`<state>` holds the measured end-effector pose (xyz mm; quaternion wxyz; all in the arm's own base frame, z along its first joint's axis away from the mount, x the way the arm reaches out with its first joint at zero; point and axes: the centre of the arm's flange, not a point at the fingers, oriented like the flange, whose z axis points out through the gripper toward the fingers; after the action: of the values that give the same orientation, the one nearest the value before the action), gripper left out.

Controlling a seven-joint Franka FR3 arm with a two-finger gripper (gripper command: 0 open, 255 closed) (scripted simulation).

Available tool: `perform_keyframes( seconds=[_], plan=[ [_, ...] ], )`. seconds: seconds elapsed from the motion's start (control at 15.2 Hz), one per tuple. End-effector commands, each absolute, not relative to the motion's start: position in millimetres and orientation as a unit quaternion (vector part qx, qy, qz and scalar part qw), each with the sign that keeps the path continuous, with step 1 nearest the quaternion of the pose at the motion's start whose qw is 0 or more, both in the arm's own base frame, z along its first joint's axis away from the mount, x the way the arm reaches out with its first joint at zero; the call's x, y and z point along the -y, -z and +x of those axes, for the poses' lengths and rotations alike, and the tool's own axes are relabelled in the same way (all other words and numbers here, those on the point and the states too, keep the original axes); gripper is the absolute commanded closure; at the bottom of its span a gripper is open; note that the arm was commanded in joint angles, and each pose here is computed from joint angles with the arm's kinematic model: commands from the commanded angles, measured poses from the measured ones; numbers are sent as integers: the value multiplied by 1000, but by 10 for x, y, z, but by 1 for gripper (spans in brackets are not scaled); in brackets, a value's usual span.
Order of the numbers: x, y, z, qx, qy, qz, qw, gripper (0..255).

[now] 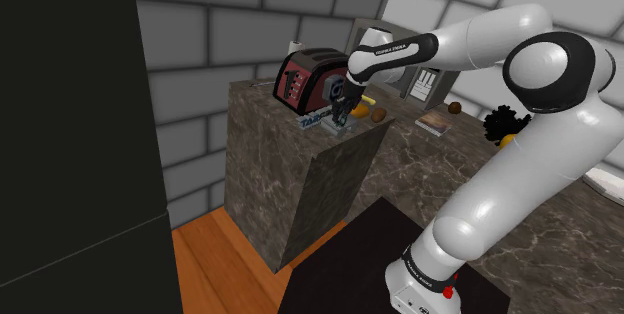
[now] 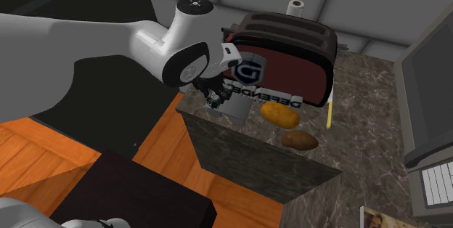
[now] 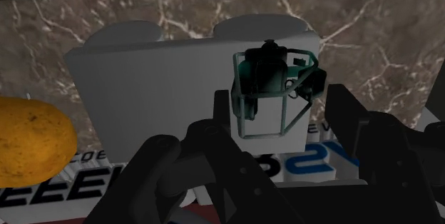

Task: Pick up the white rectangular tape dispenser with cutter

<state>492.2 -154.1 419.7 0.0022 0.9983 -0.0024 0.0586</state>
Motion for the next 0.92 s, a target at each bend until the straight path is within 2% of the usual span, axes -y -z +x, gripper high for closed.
perform_keyframes(
  seconds=[0.0, 0.2, 0.86],
  plan=[
    [1541, -4190, 4923, 2, -58, 998, 2, 255],
    [1547, -4176, 4925, 2, -58, 998, 2, 255],
    [1547, -4704, 4925, 2, -58, 998, 2, 255]
  ],
)
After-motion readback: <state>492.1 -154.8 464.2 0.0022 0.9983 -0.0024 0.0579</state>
